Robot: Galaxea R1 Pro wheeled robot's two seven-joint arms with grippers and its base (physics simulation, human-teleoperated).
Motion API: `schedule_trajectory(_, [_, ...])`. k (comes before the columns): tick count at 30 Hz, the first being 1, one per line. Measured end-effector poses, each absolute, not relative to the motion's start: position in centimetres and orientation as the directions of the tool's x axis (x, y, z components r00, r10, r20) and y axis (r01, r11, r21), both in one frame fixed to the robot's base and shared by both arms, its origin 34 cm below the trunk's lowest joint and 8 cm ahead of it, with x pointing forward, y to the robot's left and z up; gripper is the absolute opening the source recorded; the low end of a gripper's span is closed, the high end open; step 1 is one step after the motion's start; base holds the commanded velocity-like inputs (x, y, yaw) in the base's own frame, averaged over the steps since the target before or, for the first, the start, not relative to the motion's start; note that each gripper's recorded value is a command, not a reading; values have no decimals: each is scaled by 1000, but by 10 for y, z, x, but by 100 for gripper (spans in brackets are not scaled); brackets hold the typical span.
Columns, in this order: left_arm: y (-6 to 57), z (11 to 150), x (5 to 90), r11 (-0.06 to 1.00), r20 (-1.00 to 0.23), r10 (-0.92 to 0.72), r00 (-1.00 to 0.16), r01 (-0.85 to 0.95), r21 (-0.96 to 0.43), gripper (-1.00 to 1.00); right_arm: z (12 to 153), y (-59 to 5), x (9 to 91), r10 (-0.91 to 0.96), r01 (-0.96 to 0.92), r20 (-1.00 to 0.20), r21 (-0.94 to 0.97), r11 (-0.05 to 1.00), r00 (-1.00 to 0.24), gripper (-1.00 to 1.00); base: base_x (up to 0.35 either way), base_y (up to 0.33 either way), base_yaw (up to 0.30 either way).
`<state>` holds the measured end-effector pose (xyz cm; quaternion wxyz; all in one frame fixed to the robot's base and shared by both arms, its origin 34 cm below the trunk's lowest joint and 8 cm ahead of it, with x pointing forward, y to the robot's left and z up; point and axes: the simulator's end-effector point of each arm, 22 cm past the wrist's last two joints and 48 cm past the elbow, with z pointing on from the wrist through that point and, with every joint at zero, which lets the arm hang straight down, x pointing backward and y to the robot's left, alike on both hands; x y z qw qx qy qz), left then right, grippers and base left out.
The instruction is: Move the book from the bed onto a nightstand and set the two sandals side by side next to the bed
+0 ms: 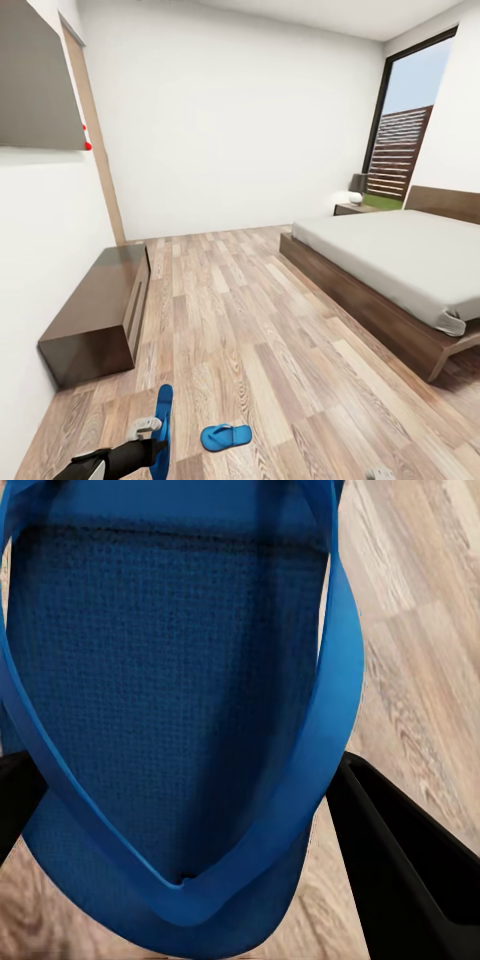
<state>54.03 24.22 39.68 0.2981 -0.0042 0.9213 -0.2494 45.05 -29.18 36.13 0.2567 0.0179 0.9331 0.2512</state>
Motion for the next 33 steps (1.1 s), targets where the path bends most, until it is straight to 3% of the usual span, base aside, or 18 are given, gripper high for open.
schedule_trajectory(33, [243,397,540,876,-547,-156,-822,141,-462,-100,361,-292,450,162,-96,-470,478,873,-868,100,0,22,286])
